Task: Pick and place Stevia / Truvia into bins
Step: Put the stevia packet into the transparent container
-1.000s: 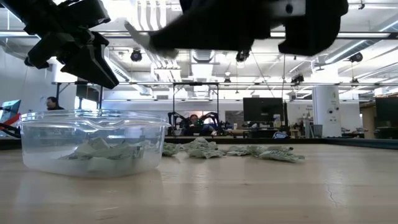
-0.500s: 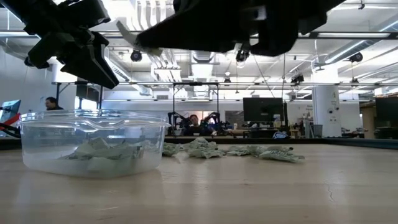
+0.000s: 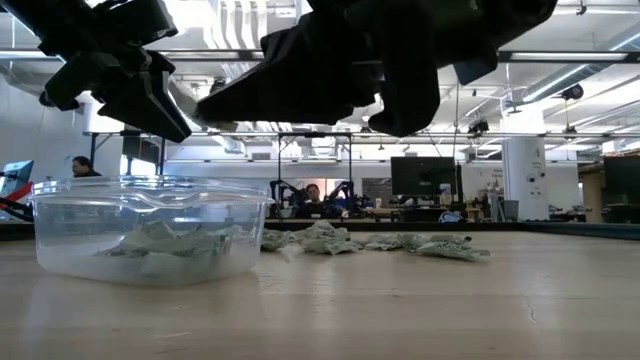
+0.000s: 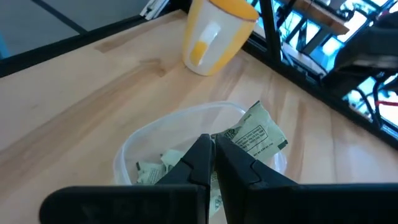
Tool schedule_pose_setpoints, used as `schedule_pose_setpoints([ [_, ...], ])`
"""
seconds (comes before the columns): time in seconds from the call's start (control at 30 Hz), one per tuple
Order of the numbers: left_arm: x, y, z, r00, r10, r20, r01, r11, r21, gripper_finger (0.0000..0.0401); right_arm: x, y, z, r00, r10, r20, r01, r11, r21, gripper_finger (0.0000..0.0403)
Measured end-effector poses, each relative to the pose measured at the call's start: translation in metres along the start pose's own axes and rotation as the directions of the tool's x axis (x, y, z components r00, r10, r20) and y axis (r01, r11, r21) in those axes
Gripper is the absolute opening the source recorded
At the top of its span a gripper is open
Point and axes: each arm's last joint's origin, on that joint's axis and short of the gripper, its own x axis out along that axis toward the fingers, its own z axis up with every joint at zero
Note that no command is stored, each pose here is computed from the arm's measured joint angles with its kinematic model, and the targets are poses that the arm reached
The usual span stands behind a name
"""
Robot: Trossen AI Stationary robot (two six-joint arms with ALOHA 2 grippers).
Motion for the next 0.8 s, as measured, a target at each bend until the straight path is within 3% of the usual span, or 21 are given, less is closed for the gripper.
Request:
schedule_pose_setpoints([
  [0.27,0.0,0.0,0.0,1.0,-0.001,0.0,0.001,1.0,0.0,0.0101,0.0,-0.006,-0.004,1.0,0.005,-0.018,-0.004,0.998,0.061,0.0021],
  [0.4,0.0,0.0,0.0,1.0,0.0,0.001,0.0,1.0,0.0,0.0101,0.0,-0.007,-0.006,0.998,0.065,0.001,-0.065,0.994,0.091,0.0055],
  [0.63,0.0,0.0,0.0,1.0,0.0,0.002,0.0,1.0,-0.001,0.0101,-0.001,-0.01,-0.006,0.998,0.066,0.002,-0.066,0.992,0.109,0.0123],
  [0.8,0.001,0.002,0.003,0.994,0.096,0.049,-0.096,0.995,-0.01,0.01,-0.012,-0.015,-0.005,0.99,-0.026,-0.14,0.041,0.993,0.108,0.0138],
])
